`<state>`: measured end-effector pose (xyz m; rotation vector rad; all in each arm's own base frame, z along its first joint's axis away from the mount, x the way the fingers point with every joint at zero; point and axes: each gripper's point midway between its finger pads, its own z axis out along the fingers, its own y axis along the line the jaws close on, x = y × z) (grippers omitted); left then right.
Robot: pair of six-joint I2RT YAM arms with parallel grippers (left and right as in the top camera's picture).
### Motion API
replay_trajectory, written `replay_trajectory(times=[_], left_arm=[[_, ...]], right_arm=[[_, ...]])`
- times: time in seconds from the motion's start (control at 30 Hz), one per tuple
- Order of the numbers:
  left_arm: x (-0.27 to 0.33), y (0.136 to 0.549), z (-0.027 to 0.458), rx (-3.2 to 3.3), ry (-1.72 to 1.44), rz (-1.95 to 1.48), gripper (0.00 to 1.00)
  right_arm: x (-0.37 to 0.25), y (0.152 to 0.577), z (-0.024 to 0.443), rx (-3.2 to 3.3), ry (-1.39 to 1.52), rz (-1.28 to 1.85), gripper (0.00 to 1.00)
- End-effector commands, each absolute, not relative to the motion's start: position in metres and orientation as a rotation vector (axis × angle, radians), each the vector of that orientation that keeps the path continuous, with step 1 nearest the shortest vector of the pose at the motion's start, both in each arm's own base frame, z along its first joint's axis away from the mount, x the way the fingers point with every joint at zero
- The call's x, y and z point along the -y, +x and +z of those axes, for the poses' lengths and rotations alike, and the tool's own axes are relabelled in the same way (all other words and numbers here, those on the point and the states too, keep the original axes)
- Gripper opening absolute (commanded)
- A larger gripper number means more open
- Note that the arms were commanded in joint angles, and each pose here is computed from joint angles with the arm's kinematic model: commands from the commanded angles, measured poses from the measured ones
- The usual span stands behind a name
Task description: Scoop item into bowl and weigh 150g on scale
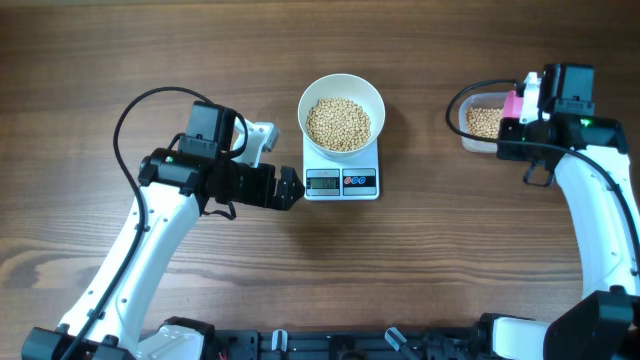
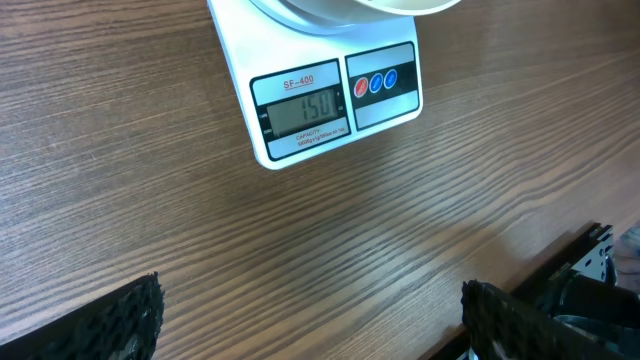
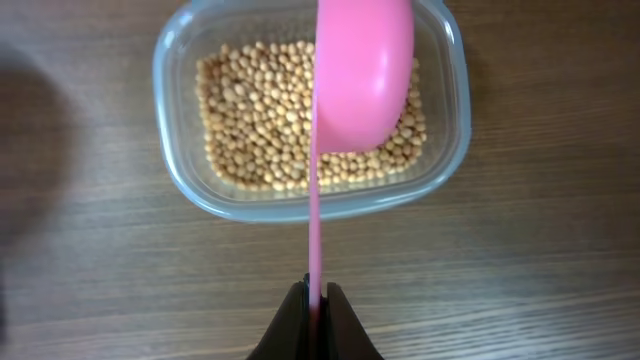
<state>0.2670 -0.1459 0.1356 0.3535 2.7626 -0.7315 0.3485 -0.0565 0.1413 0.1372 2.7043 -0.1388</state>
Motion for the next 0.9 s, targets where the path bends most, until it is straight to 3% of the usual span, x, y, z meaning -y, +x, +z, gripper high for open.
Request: replay_trajectory(times=[0.0,0.3,0.87], left_arm=[[0.148,0.27,0.138,-2.748,0.387,-0.723,1.0],[0.148,0.27,0.138,-2.748,0.387,-0.723,1.0],[0.148,0.27,0.138,-2.748,0.387,-0.723,1.0]], right_arm=[[0.036,0.37,0.187,-2.542,0.143,0.045,0.04],[-0.055,0.372,0.245,-2.297,-0.132,0.712,0.04],[-0.058,0.335,0.165,-2.653,0.52,0.915,0.04]])
